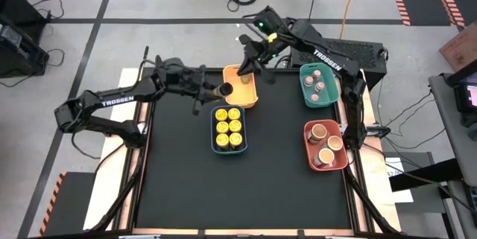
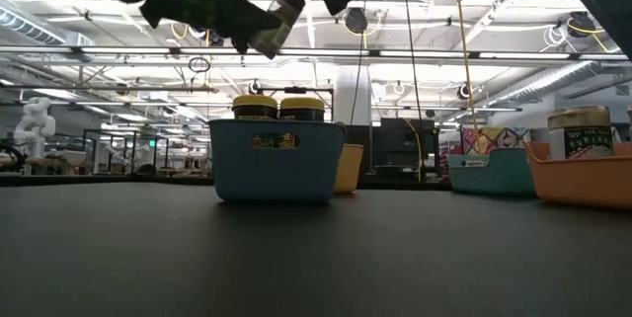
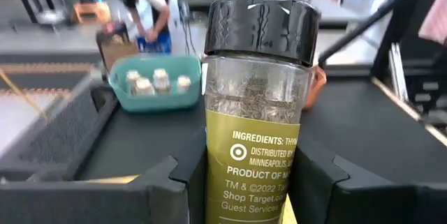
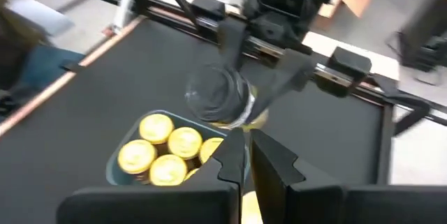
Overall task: Sort spices by type
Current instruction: Put the black seasoning bottle into the yellow bin
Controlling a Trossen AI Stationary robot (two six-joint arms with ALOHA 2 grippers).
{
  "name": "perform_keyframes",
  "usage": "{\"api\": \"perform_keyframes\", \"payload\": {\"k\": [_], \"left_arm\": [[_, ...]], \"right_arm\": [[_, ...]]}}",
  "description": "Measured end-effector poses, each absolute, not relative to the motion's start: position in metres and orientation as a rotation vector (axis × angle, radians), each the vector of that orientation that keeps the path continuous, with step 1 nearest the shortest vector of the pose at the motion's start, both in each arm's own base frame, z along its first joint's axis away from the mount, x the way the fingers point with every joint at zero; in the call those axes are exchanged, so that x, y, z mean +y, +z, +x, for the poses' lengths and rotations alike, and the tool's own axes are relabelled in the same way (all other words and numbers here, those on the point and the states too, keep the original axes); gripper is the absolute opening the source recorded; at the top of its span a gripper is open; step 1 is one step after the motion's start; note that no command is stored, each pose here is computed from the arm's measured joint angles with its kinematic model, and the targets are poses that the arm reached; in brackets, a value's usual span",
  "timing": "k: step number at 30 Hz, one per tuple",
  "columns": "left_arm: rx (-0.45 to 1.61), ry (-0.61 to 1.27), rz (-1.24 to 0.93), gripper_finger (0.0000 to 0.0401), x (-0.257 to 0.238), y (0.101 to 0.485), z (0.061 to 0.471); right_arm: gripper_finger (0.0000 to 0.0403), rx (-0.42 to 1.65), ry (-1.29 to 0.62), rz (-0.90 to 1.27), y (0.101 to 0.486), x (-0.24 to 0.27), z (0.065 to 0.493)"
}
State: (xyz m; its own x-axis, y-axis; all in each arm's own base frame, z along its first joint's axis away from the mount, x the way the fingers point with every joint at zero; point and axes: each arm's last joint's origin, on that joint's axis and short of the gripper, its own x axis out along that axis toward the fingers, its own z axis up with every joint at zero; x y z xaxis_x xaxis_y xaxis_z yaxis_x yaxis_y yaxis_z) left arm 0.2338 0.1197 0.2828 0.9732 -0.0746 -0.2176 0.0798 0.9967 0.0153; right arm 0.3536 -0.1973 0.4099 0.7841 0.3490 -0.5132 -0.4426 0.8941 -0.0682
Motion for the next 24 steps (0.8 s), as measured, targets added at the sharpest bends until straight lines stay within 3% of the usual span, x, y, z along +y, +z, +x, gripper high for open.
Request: {"api": "perform_keyframes", "payload": {"k": [7, 19, 24], "left_arm": [[0.075, -0.029, 0.015, 0.0146, 0.117, 0.279, 0.234], [0.083, 0.035, 0.017, 0.0147, 0.119, 0.278, 0.234], [0.085, 0.034, 0.019, 0.0147, 0.119, 0.277, 0.234]], "right_arm": [[0.0018, 0.542, 0.355, -0.191, 0.411, -0.192, 0.361], [0.0018, 0.456, 0.346, -0.313, 0.418, -0.194, 0.367], [0.0018, 0.452, 0.307, -0.215, 0.420, -0.196, 0.367]]}}
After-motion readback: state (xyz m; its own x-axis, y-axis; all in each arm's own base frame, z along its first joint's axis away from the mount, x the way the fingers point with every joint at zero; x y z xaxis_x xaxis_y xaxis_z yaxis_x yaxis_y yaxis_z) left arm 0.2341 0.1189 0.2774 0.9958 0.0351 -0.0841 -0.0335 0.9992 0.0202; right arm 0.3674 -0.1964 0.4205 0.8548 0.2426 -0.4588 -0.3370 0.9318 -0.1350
